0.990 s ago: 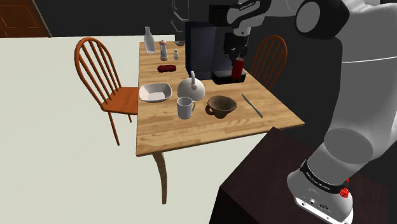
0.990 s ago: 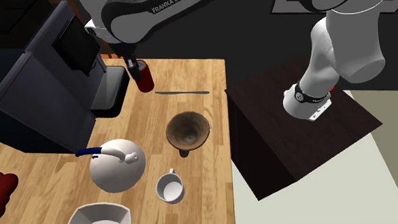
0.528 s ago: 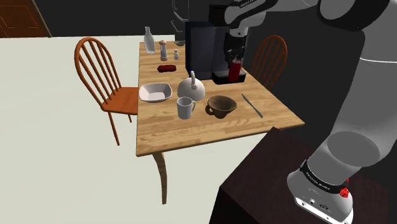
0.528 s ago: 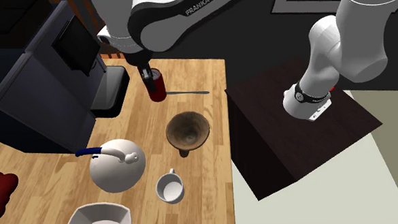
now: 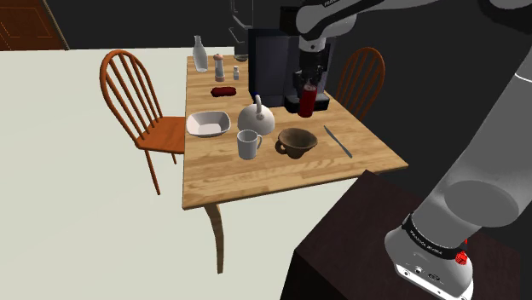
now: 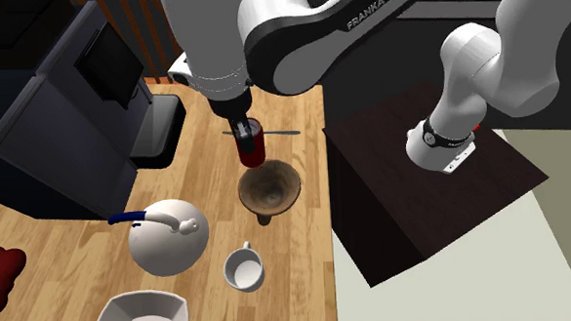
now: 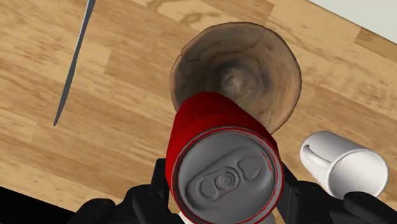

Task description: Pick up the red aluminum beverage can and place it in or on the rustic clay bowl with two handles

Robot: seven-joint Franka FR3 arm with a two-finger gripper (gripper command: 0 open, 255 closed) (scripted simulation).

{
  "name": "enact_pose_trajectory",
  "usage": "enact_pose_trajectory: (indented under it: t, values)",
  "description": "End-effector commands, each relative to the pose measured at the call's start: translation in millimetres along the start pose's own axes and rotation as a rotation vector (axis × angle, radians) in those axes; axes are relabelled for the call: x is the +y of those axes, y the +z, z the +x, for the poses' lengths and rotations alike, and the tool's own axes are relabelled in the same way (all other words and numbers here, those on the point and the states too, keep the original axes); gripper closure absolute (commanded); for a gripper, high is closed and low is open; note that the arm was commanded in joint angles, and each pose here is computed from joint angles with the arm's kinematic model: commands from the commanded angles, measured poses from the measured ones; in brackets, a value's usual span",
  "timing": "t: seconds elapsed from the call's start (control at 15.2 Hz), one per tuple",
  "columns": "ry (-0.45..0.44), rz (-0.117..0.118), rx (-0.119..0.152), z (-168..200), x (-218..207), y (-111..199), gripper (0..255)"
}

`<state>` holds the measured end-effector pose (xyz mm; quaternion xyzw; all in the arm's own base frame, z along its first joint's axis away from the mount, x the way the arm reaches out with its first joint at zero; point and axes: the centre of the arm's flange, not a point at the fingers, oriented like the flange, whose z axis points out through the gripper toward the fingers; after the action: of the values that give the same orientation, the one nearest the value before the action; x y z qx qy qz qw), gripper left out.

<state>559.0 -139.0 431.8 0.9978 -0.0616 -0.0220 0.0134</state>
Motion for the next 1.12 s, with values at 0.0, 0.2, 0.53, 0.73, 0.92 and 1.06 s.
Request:
enact_pose_trajectory:
  t: [0.0, 0.2, 0.53, 0.73, 0.92, 1.06]
  values:
    - [0.001, -0.001, 0.0, -15.0, -24.7, -3.3, 255]
    - [0.001, -0.001, 0.0, -24.5, -45.7, 4.4, 255]
    - [0.001, -0.001, 0.0, -23.3, -46.5, 30.7, 255]
    - [0.001, -0.001, 0.0, -22.7, -46.9, 46.5, 255]
    - [0.001, -0.001, 0.0, -22.0, -47.4, 62.3, 255]
    - [0.001, -0.001, 0.0, -21.6, -47.7, 72.9, 255]
